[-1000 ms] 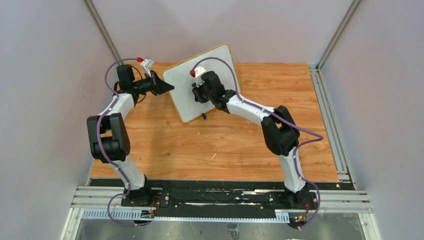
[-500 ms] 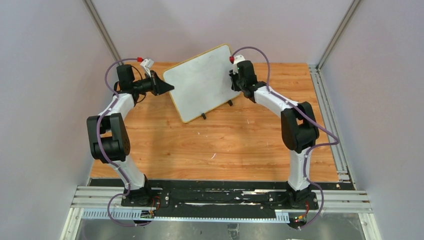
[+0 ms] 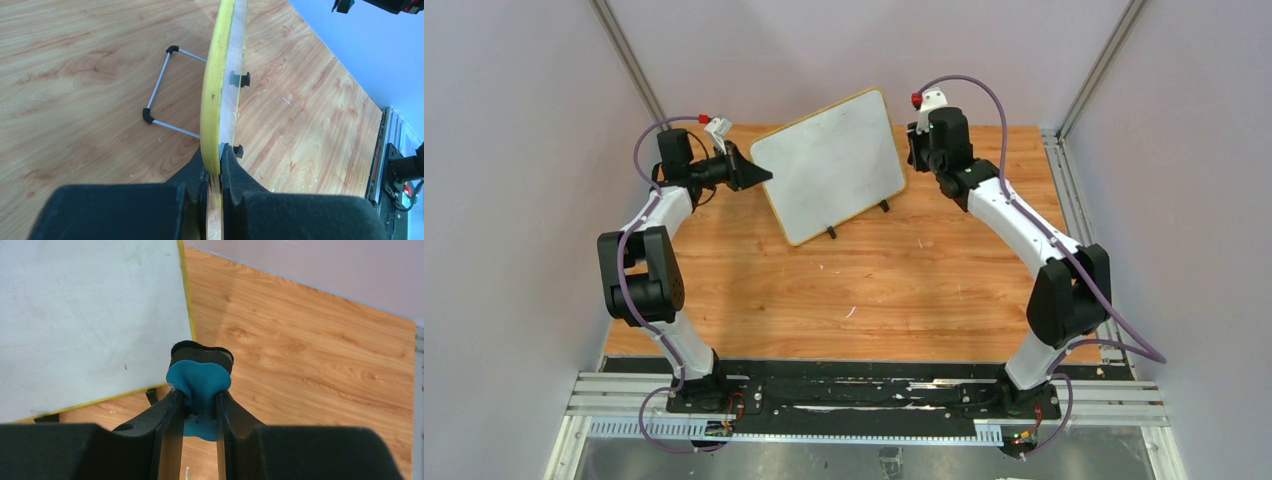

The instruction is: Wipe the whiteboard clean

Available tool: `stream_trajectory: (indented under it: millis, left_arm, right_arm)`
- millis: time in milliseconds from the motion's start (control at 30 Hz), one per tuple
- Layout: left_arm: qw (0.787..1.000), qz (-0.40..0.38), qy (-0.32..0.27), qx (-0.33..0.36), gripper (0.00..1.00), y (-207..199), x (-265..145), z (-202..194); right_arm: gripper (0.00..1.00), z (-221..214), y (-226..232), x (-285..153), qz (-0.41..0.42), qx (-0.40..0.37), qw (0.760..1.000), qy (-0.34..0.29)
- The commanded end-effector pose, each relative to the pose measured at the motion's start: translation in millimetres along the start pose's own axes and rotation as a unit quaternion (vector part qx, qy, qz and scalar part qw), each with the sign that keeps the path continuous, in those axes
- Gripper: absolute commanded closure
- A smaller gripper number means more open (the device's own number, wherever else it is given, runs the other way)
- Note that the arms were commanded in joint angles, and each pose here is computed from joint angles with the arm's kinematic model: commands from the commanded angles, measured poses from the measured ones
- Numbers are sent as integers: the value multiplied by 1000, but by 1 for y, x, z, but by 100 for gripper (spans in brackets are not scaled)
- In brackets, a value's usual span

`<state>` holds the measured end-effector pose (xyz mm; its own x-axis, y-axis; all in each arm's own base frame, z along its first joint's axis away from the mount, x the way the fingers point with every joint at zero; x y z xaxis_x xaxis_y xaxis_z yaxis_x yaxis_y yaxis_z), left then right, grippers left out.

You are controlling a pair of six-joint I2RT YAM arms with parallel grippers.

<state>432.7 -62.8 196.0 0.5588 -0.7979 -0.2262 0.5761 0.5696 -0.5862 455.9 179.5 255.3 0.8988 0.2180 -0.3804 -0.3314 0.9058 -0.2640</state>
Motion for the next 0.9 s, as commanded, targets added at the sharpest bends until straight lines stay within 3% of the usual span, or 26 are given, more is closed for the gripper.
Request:
stream_trajectory:
  millis: [0,467,867]
  left_arm:
    - [993,98,45,38,100,51,1,-41]
    - [992,108,50,43,100,56,0,-45]
    - [992,110,56,38,100,58,0,-50]
  right_arm:
    - [99,-48,-22,-22,-34,2,994,103]
    - [99,-182,-49,-101,-11,101,948,301]
    - [95,-259,-31,-111,17,154,900,408]
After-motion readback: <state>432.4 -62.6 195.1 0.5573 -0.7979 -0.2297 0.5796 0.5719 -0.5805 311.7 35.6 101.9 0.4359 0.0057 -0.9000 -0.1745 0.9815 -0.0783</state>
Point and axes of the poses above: each gripper's point midway between its finger pads, its own x axis out along the fingers, its own y axis along the line the jaws close on, z = x × y, the point moved 3 cm from there along -x, back along the fingers, and after that the axes turned 10 degrees about -x, right-handed, at the moved point
